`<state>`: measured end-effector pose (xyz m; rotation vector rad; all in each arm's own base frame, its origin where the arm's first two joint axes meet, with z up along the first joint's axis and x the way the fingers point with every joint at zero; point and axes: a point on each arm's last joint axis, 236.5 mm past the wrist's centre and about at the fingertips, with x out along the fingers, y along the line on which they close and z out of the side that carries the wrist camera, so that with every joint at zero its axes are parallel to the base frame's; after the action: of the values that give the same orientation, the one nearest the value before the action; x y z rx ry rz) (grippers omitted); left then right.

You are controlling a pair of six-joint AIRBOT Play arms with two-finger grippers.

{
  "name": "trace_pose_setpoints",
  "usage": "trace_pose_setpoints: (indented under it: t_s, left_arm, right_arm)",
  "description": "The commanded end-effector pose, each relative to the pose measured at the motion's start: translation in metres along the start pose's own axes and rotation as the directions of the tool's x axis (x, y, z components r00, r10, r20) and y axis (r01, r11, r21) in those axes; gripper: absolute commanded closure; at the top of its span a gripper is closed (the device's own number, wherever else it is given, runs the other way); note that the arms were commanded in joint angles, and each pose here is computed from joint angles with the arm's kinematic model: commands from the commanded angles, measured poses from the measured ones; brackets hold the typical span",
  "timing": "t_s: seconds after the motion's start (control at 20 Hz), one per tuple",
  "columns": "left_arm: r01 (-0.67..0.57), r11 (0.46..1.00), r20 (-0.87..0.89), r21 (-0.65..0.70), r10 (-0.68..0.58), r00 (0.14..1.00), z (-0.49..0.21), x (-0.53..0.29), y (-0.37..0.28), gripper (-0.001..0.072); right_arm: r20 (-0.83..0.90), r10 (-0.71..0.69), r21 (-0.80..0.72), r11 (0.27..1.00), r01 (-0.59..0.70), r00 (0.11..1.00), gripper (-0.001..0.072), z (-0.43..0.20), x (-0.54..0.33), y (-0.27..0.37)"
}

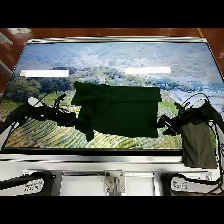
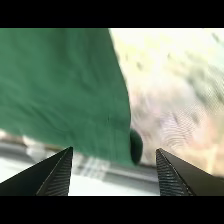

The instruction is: Fold the shirts.

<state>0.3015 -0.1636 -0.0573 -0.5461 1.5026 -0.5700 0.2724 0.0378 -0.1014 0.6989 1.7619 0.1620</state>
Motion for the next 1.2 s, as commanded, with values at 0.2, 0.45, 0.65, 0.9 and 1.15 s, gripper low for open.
trace_pose_setpoints:
  t_s: [0.2,0.45,0.65,0.9,1.15]
  left_arm:
    - [0.001,1.000,0.015,0.017,-0.001,1.000,0.001,-0.004,-0.004,0.0674]
    - [-0.006,1.000,0.034,0.023,0.006,0.999,0.006,-0.005,-0.002,0.0674]
    - [-0.011,0.999,0.059,0.048,0.008,0.998,0.013,-0.010,-0.006,0.0676]
    - [-0.063,0.970,0.361,0.237,-0.028,0.932,0.074,-0.113,-0.073,0.0678]
    - [-0.313,0.816,0.769,0.486,-0.228,0.597,0.065,-0.336,-0.233,0.0677]
  right_arm:
    - [0.047,0.056,0.088,0.994,-0.060,0.997,0.0081,0.002,0.023,0.002]
    - [0.041,0.063,0.043,0.997,-0.065,0.997,0.0145,0.000,0.034,0.022]
    - [0.034,0.025,-0.061,0.998,-0.023,0.999,0.0647,-0.004,0.050,0.043]
    - [0.120,0.090,-0.327,0.944,-0.046,0.989,0.0647,0.002,-0.036,0.101]
    - [0.669,0.400,-0.622,0.762,0.178,0.626,0.0648,-0.029,-0.291,0.250]
